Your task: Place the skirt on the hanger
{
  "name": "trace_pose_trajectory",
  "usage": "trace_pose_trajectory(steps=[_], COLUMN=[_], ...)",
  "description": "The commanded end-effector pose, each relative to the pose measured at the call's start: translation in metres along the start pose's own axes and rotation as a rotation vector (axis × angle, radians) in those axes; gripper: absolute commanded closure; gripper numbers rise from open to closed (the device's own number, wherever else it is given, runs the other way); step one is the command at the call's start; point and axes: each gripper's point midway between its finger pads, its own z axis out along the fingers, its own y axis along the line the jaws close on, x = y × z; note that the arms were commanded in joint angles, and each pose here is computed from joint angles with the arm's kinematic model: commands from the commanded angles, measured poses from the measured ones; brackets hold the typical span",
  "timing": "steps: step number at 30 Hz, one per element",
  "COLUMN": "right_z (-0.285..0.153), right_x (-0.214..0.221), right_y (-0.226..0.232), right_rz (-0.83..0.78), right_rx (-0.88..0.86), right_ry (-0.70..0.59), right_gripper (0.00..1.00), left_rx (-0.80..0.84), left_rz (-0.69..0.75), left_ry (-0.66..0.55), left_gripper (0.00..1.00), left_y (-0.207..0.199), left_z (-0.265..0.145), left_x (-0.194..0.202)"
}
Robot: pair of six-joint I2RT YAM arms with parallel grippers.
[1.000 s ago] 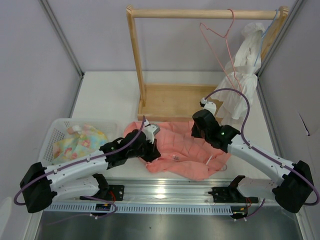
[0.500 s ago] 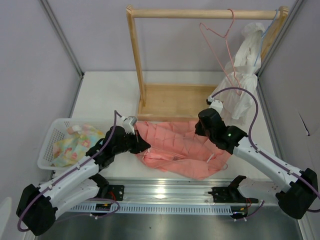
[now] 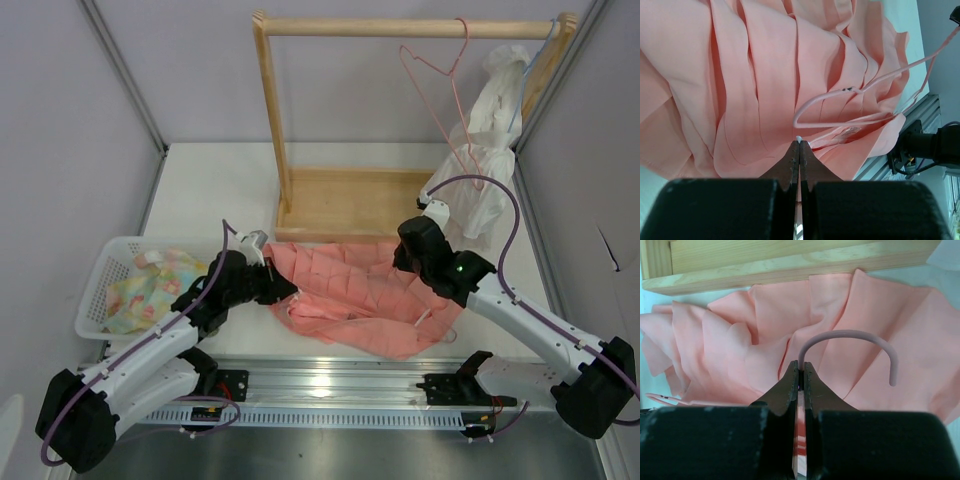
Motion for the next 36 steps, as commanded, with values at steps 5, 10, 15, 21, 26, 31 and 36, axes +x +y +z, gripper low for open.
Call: trace_pose_trajectory(steps=[5, 10, 15, 21, 26, 31, 36], right_z=[-0.007, -0.007, -0.009, -0.007, -0.005, -0.004, -0.001], right_x=[-0.021, -0.022, -0.022, -0.016, -0.01, -0.007, -0.002], right_y=[-0.001, 0.0, 0.006, 0.013, 0.013, 0.012, 0.01], right_rz=[0.03, 0.033, 0.029, -0.004, -0.013, -0.025, -0.039], right_rx=[0.018, 0.009, -0.03, -0.062, -0.063, -0.059, -0.044], right_ry=[-0.056, -0.058, -0.065, -0.041, -0.024, -0.013, 0.002], right_gripper=[1.0, 1.0, 1.0, 1.0, 1.0, 1.0, 1.0], left_rx=[-0.021, -0.022, -0.038, -0.046, -0.053, -0.052, -0.05], left_rz=[-0.024, -0.026, -0.028, -0.027, -0.03, -0.026, -0.019], left_ry=[-0.054, -0.059, -0.064, -0.076, -0.081, -0.099, -0.118], left_gripper=[1.0, 1.0, 1.0, 1.0, 1.0, 1.0, 1.0], left_y=[0.005, 0.006, 0.008, 0.009, 0.011, 0.009, 0.007], left_z=[-0.001, 0.0, 0.001, 0.002, 0.004, 0.004, 0.002], left_x=[-0.012, -0.014, -0.016, -0.02, -0.021, -0.026, -0.032])
